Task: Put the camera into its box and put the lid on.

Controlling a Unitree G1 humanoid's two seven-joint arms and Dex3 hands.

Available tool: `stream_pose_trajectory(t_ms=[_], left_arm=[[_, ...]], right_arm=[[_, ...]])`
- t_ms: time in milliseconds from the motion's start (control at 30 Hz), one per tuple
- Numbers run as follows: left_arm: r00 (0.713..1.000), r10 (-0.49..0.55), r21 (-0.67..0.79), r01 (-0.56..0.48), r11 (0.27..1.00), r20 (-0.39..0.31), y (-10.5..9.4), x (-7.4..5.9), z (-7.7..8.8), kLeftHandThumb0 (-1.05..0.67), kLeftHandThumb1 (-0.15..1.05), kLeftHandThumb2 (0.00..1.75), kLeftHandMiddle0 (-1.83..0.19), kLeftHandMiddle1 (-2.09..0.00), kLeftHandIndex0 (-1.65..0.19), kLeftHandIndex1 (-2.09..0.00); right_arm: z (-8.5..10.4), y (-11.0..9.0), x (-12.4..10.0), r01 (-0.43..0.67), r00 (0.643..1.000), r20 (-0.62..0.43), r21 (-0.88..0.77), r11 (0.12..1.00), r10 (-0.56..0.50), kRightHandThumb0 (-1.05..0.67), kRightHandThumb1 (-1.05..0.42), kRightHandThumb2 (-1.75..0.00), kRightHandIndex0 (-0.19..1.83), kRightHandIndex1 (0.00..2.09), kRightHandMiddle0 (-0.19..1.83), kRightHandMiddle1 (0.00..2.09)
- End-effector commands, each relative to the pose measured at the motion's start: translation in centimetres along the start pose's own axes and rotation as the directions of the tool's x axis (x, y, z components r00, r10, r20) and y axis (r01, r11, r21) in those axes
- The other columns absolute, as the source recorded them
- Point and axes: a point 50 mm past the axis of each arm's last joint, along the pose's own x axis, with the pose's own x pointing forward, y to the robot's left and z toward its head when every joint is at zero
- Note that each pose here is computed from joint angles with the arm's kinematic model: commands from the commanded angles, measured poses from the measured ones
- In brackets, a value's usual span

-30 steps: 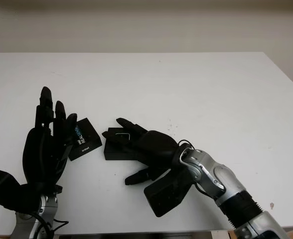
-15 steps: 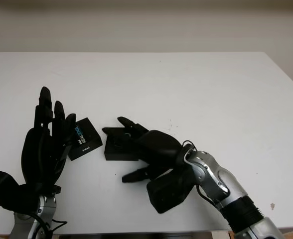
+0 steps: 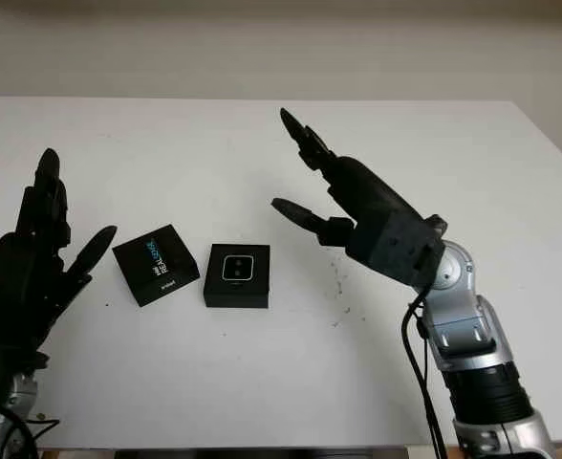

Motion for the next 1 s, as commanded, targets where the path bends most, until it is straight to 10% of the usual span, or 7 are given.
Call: stream_pose_trajectory(t_ms=[0,467,967], left_arm=[[0.999,-0.044,0.090,0.045,0.995,-0.013,1.1,0.5,0.4,-0.69,1.05,0.09,0.03,-0.07,0.06,-0.08],[0.991,-0.137,0.451,0.125,0.884,-0.006,1.3,3.2,0.5,-0.68,1.01,0.05,-0.47,-0.10,-0.36,-0.13],[0.892,-0.359,0.498,0.452,0.741,-0.275,-0.5,5.2,-0.2,-0.91,1.00,0.05,0.02,-0.01,0.13,-0.01]], right_arm=[[0.5,-0.8,0.0,0.034,0.999,0.007,-0.014,0.999,-0.034,-0.80,-1.05,-0.57,-0.15,0.04,-0.18,0.03],[-1.2,0.1,-0.2,0.075,0.996,-0.043,0.016,0.997,-0.075,-0.75,-1.05,-0.58,-0.11,0.06,-0.13,0.06],[-1.8,0.8,-0.6,0.114,0.991,-0.069,0.012,0.993,-0.113,-0.68,-1.05,-0.59,-0.08,0.07,-0.09,0.06]])
